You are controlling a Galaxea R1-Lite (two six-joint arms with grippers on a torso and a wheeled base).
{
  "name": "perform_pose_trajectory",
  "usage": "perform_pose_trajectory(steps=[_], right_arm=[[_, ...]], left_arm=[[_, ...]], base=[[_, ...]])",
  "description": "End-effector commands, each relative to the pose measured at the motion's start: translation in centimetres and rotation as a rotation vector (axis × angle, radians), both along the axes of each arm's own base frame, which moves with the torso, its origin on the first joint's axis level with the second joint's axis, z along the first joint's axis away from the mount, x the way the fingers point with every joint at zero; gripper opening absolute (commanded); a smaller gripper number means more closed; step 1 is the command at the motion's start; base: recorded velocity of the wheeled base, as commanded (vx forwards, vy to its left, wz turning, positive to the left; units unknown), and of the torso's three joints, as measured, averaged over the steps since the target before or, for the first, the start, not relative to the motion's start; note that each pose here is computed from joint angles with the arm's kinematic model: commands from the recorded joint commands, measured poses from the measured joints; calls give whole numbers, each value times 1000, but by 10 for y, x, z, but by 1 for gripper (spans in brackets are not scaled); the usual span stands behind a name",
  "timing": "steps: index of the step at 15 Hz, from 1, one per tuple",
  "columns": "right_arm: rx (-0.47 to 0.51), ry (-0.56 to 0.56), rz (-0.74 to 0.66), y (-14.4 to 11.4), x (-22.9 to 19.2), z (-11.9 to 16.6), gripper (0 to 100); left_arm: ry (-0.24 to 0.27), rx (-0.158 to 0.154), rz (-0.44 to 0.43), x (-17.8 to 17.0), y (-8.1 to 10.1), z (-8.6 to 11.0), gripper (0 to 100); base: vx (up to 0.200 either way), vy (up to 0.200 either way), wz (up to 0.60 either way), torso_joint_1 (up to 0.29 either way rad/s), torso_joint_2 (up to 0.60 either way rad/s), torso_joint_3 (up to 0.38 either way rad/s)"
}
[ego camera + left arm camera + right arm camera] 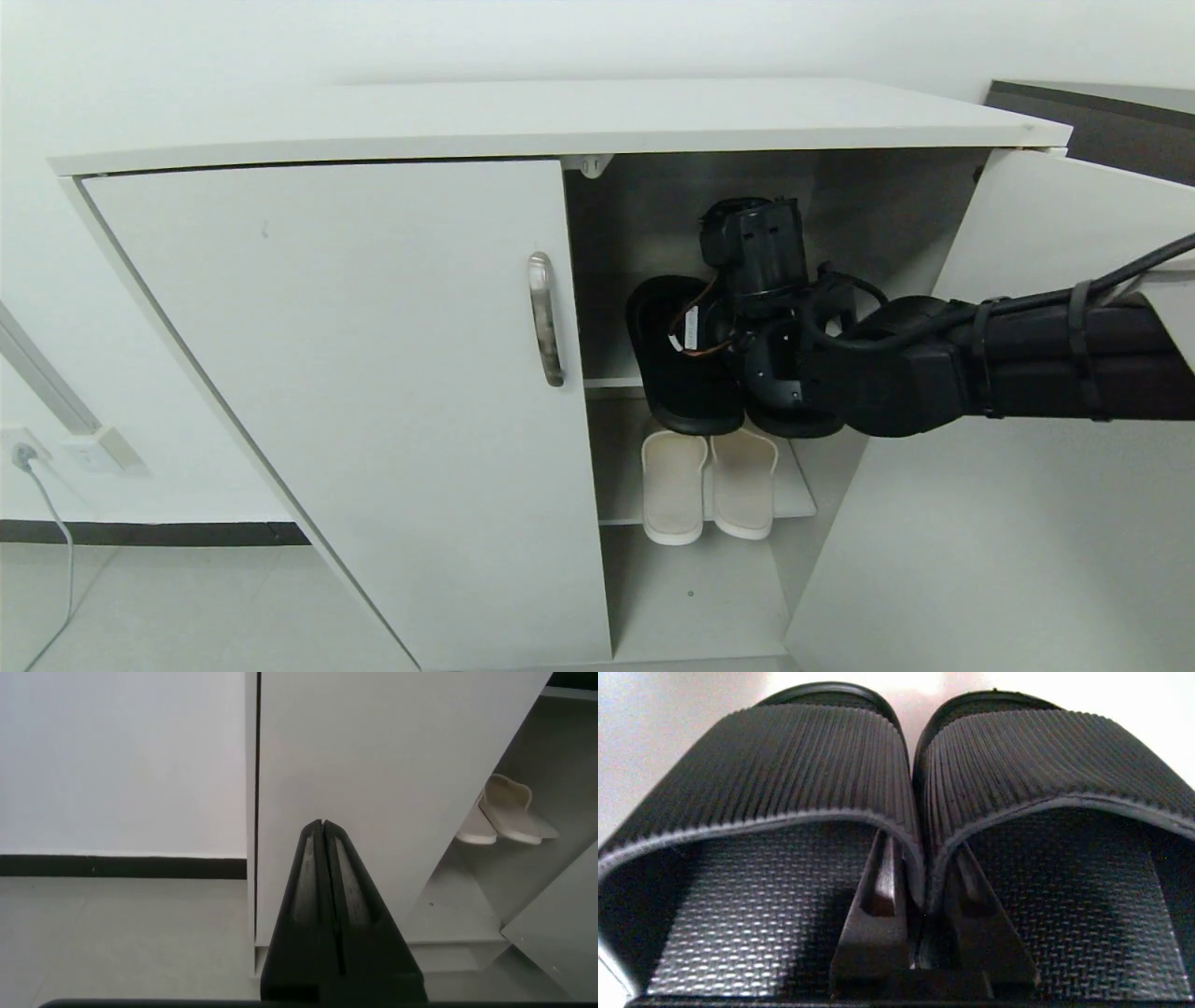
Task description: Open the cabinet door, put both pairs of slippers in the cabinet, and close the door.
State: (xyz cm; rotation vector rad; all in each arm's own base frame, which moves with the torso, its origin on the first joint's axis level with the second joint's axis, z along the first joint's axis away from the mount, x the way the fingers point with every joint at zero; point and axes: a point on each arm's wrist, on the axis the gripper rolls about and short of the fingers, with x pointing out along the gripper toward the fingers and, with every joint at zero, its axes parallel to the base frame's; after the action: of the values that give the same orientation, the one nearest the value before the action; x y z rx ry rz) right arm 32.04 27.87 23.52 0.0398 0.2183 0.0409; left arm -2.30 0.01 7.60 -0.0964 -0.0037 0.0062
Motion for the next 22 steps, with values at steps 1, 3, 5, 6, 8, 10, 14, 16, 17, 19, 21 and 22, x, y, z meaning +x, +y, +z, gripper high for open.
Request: perform_pose_trajectory(steps=[1, 3, 5, 6, 8, 10, 14, 16, 17, 19, 21, 22], right_arm=[[0, 1, -15, 4, 16, -3, 0], [-6, 8, -27, 4, 24, 0, 0], [4, -4, -40, 4, 32, 5, 0], [8, -8, -43, 4, 34, 7, 0], [4, -4, -47, 4, 38, 8, 0], [3, -3, -52, 5, 42, 5, 0], [-7, 7, -55, 6, 44, 0, 100], [-20, 26, -53, 5, 41, -3, 100], [-23, 32, -50, 3, 37, -1, 100], [-27, 39, -50, -1, 27, 2, 100], [-26, 48, -41, -4, 13, 5, 100], [-10, 52, -29, -7, -2, 11, 100]], left_arm=[[0, 0, 1, 0, 0, 0, 0], [0, 0, 1, 0, 0, 0, 0], [2, 0, 1, 0, 0, 0, 0], [0, 0, 1, 0, 0, 0, 0], [0, 0, 1, 0, 0, 0, 0], [0, 0, 1, 0, 0, 0, 0], [0, 0, 1, 0, 0, 0, 0], [0, 0, 1, 0, 0, 0, 0], [0, 0, 1, 0, 0, 0, 0], [0, 0, 1, 0, 0, 0, 0], [0, 0, 1, 0, 0, 0, 0], [0, 0, 1, 0, 0, 0, 0]], base=[[0, 0, 0, 0, 0, 0], [0, 0, 0, 0, 0, 0], [0, 0, 0, 0, 0, 0], [0, 0, 0, 0, 0, 0], [0, 0, 0, 0, 0, 0], [0, 0, 0, 0, 0, 0], [0, 0, 0, 0, 0, 0], [0, 0, 0, 0, 0, 0], [0, 0, 0, 0, 0, 0], [0, 0, 0, 0, 0, 0], [0, 0, 0, 0, 0, 0], [0, 0, 0, 0, 0, 0]])
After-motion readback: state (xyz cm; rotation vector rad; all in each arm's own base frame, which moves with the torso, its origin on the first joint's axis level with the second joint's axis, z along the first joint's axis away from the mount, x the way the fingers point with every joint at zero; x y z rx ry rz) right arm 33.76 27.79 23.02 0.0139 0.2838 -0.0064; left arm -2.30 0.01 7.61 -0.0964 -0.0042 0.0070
